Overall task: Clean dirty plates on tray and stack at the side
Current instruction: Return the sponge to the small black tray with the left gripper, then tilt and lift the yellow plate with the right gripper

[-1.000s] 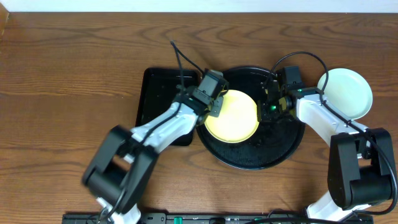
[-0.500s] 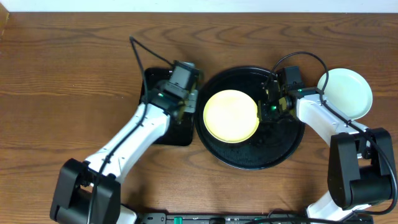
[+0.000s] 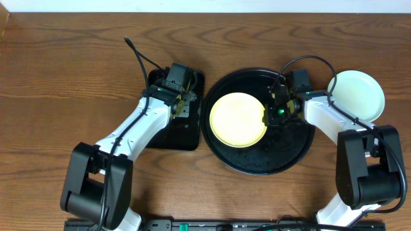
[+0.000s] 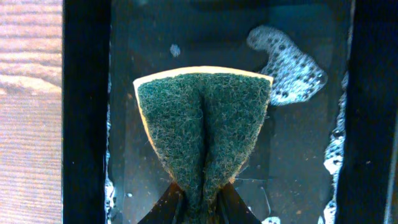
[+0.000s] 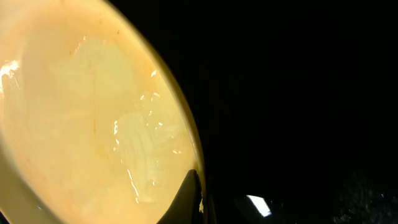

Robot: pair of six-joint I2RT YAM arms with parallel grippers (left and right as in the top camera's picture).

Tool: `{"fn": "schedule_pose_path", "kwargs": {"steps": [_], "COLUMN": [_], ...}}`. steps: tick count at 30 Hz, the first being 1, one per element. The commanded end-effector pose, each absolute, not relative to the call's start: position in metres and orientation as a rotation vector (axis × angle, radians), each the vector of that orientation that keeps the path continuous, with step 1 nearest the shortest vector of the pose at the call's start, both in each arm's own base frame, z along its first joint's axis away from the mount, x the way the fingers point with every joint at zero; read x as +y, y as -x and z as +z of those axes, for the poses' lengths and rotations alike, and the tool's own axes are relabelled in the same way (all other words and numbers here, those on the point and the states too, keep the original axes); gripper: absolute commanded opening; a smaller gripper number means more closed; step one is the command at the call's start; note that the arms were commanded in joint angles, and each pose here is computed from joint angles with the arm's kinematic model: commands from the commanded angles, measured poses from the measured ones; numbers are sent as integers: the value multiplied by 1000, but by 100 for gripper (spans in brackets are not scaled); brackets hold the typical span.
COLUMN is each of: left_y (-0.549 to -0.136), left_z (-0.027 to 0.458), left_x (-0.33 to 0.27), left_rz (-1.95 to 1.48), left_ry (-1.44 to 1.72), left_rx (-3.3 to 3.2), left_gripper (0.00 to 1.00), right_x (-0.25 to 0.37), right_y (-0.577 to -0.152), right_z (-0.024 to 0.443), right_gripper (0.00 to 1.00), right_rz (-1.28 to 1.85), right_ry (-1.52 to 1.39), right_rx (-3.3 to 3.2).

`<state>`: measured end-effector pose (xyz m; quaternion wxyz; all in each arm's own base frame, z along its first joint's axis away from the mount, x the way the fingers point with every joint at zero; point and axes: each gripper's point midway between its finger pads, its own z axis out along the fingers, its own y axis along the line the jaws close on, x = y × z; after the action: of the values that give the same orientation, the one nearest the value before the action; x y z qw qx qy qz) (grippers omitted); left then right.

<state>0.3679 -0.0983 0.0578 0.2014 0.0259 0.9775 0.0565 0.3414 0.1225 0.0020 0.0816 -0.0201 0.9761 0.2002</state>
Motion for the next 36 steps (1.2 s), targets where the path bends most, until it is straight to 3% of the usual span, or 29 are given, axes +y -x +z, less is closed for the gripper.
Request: {"fn": "schedule_pose_path", "kwargs": {"steps": [1,9,21,27,36], "left_y": [-367,-367,-367,-367,-367], "left_z": [56,56,56,56,56], "left_x": [-94,-94,-93,-93,-93], "left_rz": [183,183,184,184,184], "left_ry": [-75,-76,-75,-75,-75], "left_rx": [2737,2738,2737,2738,2737], "left_gripper": [15,15,15,15,15], "right_x": [134,157,160,126,79], "right_y": [-337,-349,-372,-397,-408], "right_z": [-1,18,34,53,128], "right_gripper": [1,1,1,1,1], "right_rz": [705,937,967,658,204], "right_ry": [73,130,217,200,289], "right_rx": [2921,2797,2650,2583,2402]}}
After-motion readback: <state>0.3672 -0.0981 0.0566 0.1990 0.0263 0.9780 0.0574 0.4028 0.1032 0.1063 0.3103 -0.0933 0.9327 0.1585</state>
